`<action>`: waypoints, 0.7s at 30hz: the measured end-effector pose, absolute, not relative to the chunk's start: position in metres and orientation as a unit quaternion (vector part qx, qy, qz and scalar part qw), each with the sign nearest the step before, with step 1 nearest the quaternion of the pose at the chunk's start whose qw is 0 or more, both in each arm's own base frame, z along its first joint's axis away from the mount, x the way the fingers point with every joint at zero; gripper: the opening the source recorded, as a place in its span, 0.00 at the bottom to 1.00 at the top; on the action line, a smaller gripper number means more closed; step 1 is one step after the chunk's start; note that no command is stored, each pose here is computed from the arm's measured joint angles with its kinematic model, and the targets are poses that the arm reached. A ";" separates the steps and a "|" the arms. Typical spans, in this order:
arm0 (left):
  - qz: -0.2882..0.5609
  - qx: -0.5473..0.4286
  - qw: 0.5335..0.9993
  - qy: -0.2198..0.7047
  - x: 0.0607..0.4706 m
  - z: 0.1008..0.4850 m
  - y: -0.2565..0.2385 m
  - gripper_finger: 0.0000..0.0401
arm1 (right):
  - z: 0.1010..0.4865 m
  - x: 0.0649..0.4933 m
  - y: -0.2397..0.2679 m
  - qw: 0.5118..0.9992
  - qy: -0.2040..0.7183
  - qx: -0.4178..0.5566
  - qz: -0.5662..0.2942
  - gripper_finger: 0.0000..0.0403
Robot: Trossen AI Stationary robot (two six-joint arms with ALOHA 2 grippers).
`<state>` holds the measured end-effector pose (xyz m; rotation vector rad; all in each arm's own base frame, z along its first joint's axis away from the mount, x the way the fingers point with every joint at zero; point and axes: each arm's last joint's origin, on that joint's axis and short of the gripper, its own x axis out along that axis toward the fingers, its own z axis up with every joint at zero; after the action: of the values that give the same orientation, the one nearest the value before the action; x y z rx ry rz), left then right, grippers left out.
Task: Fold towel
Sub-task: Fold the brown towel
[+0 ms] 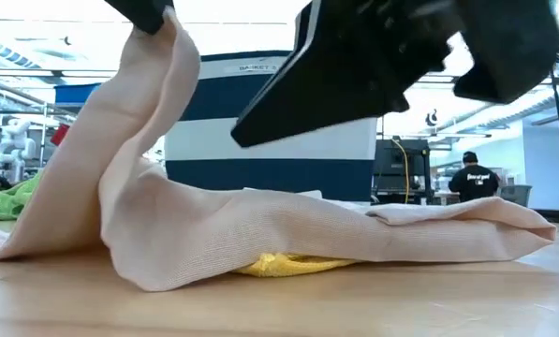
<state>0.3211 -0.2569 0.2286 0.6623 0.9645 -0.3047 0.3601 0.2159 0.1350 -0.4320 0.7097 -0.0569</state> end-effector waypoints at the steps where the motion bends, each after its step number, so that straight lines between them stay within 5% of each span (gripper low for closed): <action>1: -0.145 0.312 0.823 0.451 0.320 0.229 -0.258 0.00 | 0.135 0.360 0.217 0.916 0.345 -0.204 -0.020 0.31; 21: -0.158 0.374 0.825 0.392 0.316 0.236 -0.275 0.00 | 0.093 0.364 0.215 0.906 0.394 -0.152 -0.022 0.31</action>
<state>0.3159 -0.2752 0.2359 0.7959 0.8342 -0.3366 0.3640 0.2146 0.0926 -0.3144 0.8145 -0.0457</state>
